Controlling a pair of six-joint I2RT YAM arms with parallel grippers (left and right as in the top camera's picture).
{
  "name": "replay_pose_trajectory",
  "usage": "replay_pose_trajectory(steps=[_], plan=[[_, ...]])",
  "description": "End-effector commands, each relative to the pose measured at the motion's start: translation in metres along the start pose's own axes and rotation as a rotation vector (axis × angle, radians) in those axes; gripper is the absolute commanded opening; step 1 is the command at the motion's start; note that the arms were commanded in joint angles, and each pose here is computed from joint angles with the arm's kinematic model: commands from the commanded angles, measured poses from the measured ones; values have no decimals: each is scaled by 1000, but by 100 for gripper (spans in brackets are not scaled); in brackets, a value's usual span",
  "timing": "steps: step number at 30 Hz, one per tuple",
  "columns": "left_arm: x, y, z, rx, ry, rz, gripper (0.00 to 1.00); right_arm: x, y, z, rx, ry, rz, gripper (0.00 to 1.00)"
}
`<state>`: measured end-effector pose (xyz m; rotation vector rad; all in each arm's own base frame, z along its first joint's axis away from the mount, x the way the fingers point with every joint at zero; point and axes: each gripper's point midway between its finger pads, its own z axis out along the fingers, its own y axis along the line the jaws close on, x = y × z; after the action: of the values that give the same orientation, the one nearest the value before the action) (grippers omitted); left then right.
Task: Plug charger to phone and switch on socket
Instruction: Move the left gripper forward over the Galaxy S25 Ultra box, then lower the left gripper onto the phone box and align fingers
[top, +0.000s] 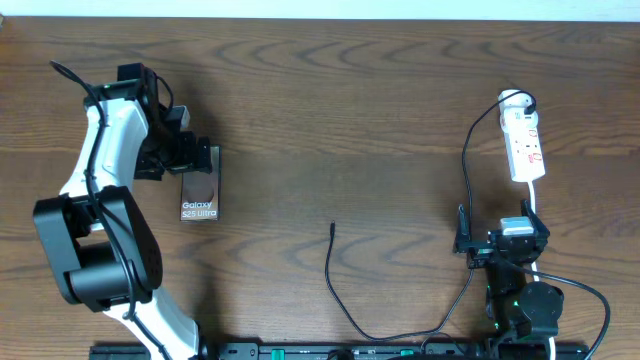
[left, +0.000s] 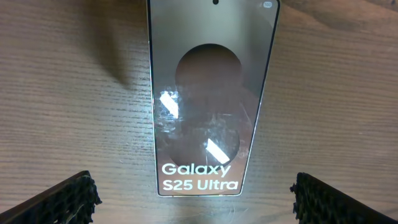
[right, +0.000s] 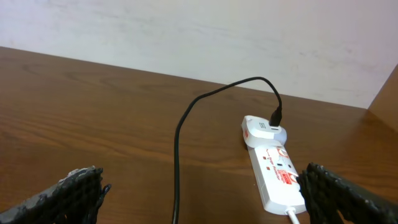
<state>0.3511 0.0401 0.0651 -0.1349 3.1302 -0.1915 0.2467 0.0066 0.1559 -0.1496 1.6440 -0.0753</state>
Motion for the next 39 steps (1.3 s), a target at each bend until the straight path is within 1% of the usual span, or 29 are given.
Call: replay_pose_trajectory(steps=[1,4,6,9,20,34,39], plan=[[-2,-2,3,-12,10,32,98,1,1,0,-1,1,-11,99],[-3,-11,6,-15,12,57,98,1,1,0,-1,1,-11,99],[-6,-12,7,-44,3,73,98,1,1,0,-1,1,-11,99],[-10,-11,7,-78,-14,60,98,1,1,0,-1,1,-11,99],[-11,-12,9,-74,-17,56,98,1,0,0,0,1,-11,99],[-2,-13,27,-55,0,53,98,1,1,0,-1,1,-11,99],[-2,-13,29,-54,2,20,98,1,1,0,-1,1,-11,99]])
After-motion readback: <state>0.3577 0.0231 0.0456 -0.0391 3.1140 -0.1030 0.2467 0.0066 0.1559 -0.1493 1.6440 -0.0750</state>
